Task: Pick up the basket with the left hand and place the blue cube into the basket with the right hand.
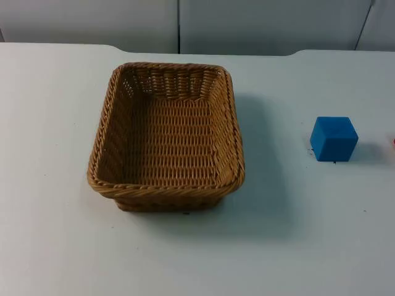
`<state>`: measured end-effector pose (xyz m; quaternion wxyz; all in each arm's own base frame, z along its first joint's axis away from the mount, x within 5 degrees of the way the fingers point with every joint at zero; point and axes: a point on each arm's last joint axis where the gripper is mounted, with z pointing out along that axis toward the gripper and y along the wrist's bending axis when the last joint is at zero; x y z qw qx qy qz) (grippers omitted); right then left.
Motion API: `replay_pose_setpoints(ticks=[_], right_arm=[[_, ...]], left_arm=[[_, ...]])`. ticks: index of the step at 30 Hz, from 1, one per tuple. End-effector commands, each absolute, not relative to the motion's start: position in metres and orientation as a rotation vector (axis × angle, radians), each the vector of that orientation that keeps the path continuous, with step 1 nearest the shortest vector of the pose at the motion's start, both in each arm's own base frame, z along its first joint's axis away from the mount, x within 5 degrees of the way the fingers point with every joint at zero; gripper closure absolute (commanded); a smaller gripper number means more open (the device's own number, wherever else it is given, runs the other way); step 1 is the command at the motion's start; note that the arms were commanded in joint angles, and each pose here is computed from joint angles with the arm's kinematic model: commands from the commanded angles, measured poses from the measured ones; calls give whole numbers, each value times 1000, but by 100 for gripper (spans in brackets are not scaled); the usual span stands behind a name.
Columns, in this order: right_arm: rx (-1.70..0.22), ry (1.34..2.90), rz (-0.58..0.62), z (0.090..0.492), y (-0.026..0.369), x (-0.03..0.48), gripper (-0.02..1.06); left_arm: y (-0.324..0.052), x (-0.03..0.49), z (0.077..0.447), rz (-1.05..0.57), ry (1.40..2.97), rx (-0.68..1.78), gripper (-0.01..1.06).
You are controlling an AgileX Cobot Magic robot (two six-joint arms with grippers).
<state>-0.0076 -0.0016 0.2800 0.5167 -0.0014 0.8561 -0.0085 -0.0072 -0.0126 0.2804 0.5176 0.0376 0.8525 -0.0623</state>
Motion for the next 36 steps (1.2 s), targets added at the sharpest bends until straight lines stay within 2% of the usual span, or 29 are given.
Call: replay_pose_setpoints(ticks=[1,15,22,36], right_arm=[[4,2053,-28,278,-2,-7,0],[4,2053,-28,278,-2,-7,0],[4,2053,-28,278,-2,-7,0],[4,2053,-28,278,-2,-7,0]], left_arm=[[-14,-7,281,-164,2031,84,0],[-13,26,336,-174,1968,59,0],[-13,69,359,-162,2009,69,0],[-18,169,357,-194,2135,150,0]])
